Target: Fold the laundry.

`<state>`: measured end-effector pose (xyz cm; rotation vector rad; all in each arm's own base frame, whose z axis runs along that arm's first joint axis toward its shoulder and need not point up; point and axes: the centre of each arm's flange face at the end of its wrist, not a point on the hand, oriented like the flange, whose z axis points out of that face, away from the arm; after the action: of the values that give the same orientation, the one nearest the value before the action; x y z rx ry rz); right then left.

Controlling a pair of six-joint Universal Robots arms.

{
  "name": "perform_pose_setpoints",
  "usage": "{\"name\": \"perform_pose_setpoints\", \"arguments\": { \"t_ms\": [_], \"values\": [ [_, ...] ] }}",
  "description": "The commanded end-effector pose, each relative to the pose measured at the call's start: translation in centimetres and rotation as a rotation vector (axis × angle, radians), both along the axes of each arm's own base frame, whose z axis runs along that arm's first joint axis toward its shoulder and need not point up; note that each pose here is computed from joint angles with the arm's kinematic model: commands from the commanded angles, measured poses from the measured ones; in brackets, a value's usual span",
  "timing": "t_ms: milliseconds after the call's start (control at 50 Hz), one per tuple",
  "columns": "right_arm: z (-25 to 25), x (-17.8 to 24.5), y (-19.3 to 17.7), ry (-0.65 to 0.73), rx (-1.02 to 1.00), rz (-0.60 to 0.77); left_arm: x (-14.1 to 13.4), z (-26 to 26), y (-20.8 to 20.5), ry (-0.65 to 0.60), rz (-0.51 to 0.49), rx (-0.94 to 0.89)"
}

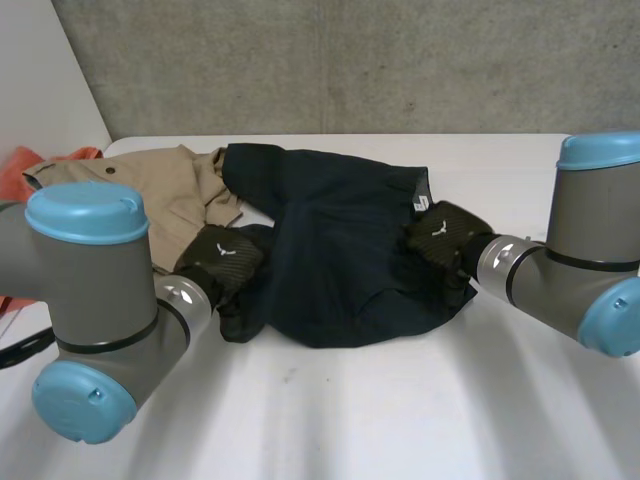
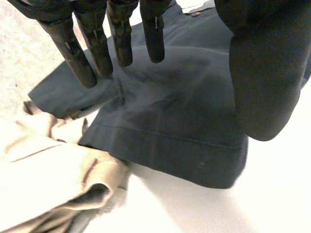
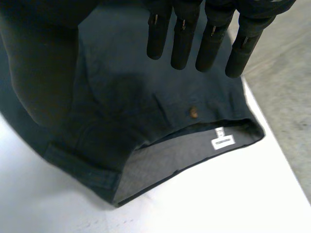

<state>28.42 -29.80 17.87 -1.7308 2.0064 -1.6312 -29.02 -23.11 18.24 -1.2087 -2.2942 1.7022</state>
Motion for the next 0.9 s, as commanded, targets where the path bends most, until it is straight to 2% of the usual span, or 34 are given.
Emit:
{"name": "perform_pose_setpoints", "arguments": {
  "t_ms": [20, 220, 360, 460, 520, 620, 700, 900],
  "values": [
    [-2.4, 0.1, -0.5, 0.082, 0.04, 0.014, -0.4, -1.3, 0.7, 0.009, -0.001, 0.051],
    [-4.6, -0.6, -1.6, 0.109, 0.037, -0.065, -0.8, -2.4, -0.3, -0.005, 0.016, 0.065],
    [-3.0, -2.7, -0.9, 0.035, 0.059, -0.14, 0.4, -0.3, -2.2, 0.034, 0.066, -0.005],
    [-1.7, -4.7, 0.5, 0.018, 0.045, -0.181, 3.0, 1.6, -6.6, 0.055, 0.159, -0.11],
    [-1.9, -4.9, 1.2, 0.001, 0.059, -0.184, 4.0, 1.7, -8.9, 0.031, 0.178, -0.145],
    [-2.5, -4.9, 2.3, -0.05, 0.081, -0.198, 5.5, 0.1, -14.0, -0.099, 0.15, -0.199],
    [-2.8, -4.8, 2.7, -0.074, 0.083, -0.205, 5.8, -1.5, -16.4, -0.177, 0.125, -0.199],
    [-3.3, -5.1, 2.7, -0.104, 0.098, -0.234, 4.8, -4.8, -20.0, -0.232, 0.056, -0.212]
  ]
}}
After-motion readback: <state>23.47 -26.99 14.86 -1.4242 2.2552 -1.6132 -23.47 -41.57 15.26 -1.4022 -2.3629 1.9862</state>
